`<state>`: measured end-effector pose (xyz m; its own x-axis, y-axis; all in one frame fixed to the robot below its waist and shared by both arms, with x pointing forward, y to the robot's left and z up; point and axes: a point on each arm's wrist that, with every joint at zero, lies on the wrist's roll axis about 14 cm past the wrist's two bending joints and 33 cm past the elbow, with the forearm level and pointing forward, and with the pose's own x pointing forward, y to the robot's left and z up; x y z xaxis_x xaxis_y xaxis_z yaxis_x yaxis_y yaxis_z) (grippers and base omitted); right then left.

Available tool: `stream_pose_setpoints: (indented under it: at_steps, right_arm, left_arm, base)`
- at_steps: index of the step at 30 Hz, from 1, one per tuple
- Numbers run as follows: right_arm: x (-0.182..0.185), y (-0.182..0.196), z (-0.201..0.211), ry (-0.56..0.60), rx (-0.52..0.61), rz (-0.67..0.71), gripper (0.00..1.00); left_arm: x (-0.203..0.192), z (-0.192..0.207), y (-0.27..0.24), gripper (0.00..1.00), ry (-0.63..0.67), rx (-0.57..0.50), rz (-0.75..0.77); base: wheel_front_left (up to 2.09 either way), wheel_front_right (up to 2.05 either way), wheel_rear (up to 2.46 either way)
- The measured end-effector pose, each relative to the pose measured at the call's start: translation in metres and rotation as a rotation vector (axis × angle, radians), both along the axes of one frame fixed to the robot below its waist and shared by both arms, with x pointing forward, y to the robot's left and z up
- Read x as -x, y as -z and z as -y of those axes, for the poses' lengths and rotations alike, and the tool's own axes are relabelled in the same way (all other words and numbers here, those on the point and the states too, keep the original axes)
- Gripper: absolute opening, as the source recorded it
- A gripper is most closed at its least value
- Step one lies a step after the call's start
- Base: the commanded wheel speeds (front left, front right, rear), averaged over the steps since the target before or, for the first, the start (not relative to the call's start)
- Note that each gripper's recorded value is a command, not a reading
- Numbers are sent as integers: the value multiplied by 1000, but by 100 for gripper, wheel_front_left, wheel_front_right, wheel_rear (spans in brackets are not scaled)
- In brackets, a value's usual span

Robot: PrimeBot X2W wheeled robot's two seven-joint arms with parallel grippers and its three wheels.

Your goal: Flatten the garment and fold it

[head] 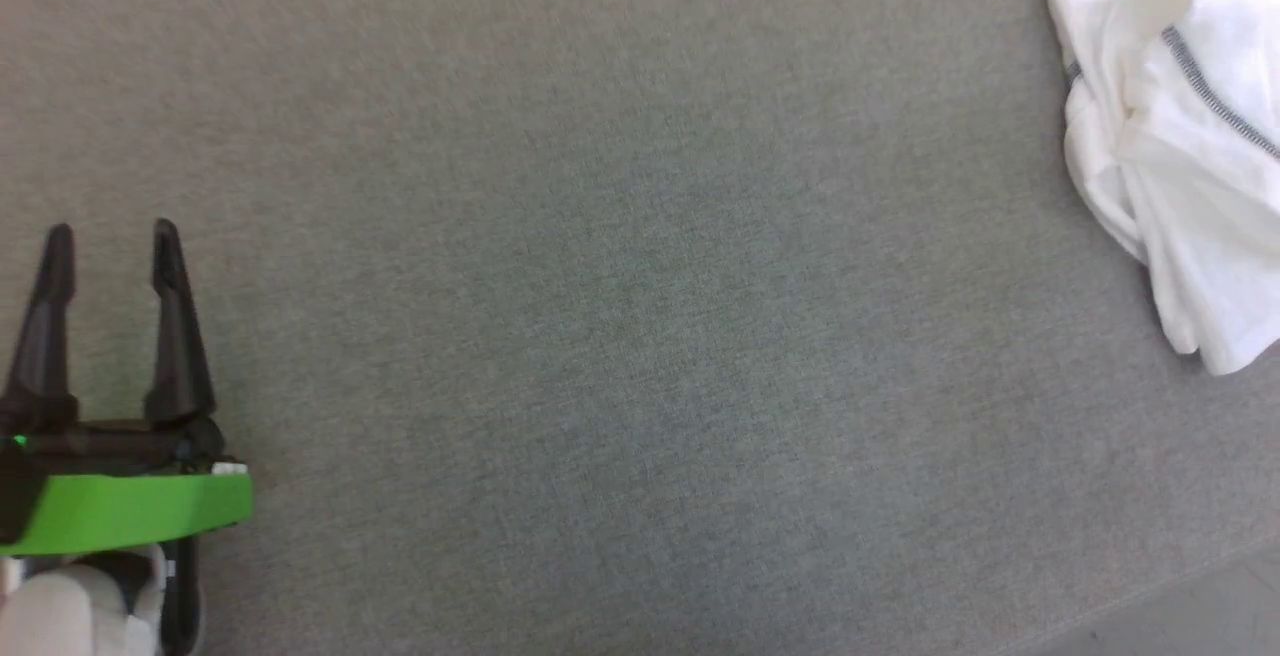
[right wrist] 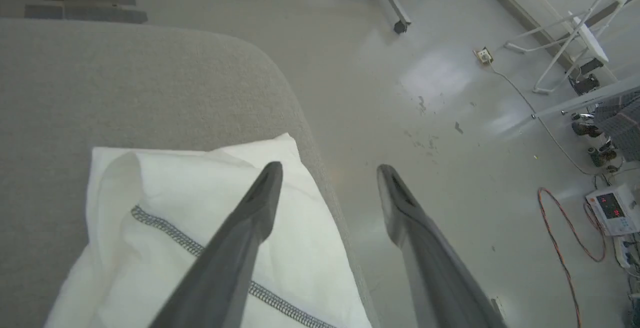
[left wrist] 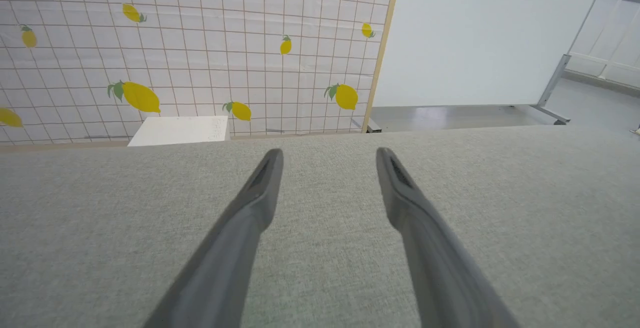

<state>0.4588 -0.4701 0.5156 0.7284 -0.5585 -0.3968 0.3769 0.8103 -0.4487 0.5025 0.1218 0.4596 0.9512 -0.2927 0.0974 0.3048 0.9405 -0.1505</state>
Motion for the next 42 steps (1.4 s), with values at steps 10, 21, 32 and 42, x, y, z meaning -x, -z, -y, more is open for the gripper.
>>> stream_pose_setpoints:
  at_steps: [10,21,32,42]
  right_arm:
    - [-26,-131,-132,-393,-131,614,100]
    - [28,-173,-235,-563,-313,1066,100]
    - [42,-86,-271,-544,-539,976,100]
    - [57,-47,-282,-565,-490,840,100]
  left_arm:
    - [32,-14,-56,100,-89,36,84]
    - [73,-57,-98,100,-273,-11,163]
    - [100,-83,-104,100,-367,-24,165]
    - [107,-70,-91,100,-335,-61,128]
  base:
    - [0,0,0]
    - [0,0,0]
    - [0,0,0]
    - [0,0,0]
